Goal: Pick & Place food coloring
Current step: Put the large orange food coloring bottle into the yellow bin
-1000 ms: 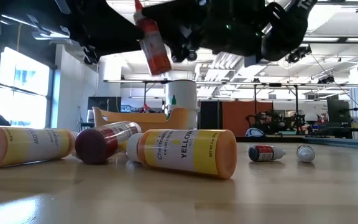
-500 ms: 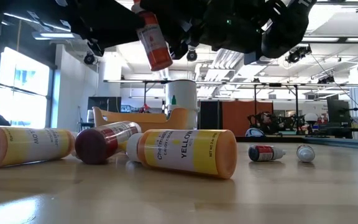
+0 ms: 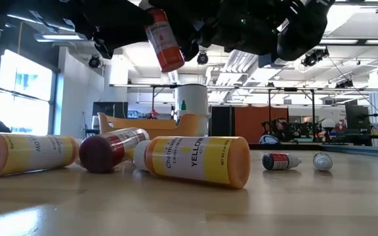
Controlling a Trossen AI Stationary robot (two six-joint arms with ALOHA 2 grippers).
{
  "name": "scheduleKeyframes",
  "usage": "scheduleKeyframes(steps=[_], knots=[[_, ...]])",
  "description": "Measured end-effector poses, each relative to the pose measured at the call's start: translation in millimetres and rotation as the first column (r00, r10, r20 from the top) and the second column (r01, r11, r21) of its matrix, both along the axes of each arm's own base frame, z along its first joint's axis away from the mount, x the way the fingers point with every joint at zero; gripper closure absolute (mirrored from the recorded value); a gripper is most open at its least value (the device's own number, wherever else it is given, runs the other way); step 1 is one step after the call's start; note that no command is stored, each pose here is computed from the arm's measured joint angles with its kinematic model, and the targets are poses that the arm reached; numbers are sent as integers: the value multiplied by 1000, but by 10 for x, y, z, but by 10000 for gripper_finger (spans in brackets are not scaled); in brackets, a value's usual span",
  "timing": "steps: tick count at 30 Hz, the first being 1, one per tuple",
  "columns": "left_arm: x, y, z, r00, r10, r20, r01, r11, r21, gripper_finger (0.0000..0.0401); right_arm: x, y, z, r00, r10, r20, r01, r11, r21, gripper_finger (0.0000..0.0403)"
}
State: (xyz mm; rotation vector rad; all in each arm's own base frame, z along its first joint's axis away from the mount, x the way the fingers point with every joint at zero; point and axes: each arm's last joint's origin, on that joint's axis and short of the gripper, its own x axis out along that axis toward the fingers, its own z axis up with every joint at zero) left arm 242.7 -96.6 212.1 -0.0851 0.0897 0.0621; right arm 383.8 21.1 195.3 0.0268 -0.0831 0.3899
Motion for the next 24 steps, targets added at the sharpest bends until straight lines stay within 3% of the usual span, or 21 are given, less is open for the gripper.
scheduleKeyframes(steps=[6,15,24], knots=[[47,-20,62,1000,10,15,-11,999,32,237,-3,-1,5,1000,3,8,-3,1000,-1,284],[122,-53,24,999,36,-33,-33,997,63,279,-10,6,-12,1000,21,-1,-21,1000,-4,284],[137,-46,32,998,59,-33,-58,998,15,201,5,-15,-32,1000,-21,-16,21,999,-27,284]])
